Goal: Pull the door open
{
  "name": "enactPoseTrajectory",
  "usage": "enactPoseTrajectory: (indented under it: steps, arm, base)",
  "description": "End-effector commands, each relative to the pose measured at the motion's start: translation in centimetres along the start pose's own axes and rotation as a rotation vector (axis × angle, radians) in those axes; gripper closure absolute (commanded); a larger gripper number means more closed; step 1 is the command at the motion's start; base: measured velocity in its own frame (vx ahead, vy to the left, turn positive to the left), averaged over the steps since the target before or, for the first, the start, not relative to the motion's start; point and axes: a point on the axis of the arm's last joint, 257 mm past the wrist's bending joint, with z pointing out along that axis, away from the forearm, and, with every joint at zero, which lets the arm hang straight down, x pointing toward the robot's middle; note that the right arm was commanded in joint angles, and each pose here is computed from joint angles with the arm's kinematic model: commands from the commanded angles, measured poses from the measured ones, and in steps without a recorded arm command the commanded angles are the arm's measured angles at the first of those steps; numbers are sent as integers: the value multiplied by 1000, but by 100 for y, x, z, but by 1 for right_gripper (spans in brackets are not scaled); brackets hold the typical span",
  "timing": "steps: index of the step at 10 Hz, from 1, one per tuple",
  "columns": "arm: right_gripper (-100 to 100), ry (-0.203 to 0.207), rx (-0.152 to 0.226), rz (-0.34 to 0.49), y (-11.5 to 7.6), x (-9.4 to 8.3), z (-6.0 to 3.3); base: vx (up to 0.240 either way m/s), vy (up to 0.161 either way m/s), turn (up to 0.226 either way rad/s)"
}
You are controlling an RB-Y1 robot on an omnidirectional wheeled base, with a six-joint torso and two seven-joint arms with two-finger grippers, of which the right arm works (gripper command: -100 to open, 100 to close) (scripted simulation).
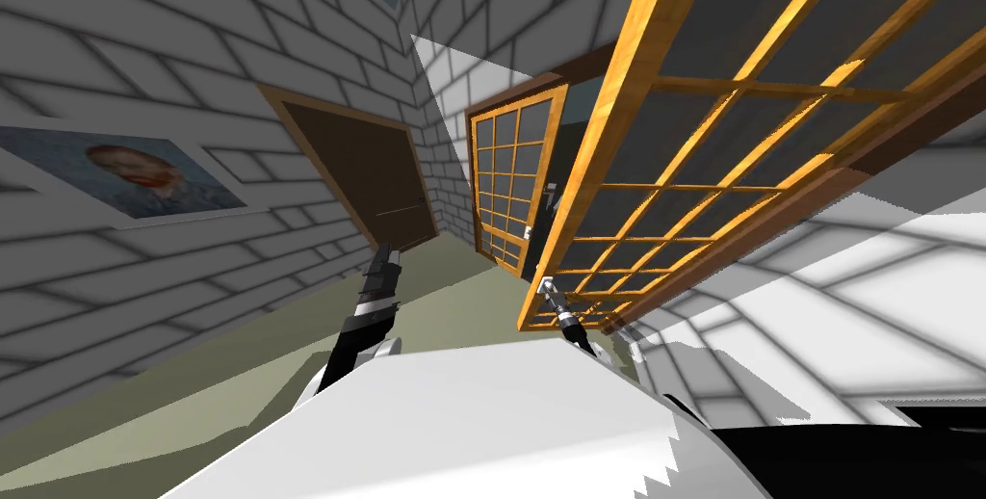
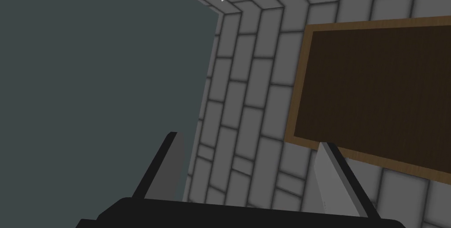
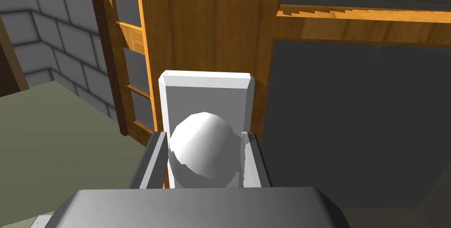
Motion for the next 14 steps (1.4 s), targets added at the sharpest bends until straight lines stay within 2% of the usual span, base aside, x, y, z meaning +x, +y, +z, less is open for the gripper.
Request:
enactPoseTrajectory:
  steps: [1, 2, 3, 4, 10, 13, 14]
  arm:
    - [100, -4, 29, 4, -32, -11, -69]
    - [100, -4, 48, 5, -53, -9, -102]
    - [100, -4, 38, 3, -47, -9, -77]
    - [100, -9, 57, 5, -54, -35, -175]
    - [100, -4, 137, 5, -29, -11, -499]
    - [100, -13, 142, 6, -43, -40, -531]
    - [100, -16, 153, 4, -38, -74, -691]
  base:
    - [-247, -68, 52]
    - [-223, -60, 56]
    - [-100, -20, 7]
    - [-136, -41, 114]
    - [-217, -89, 143]
    - [-107, -23, 23]
    - [-25, -17, 54]
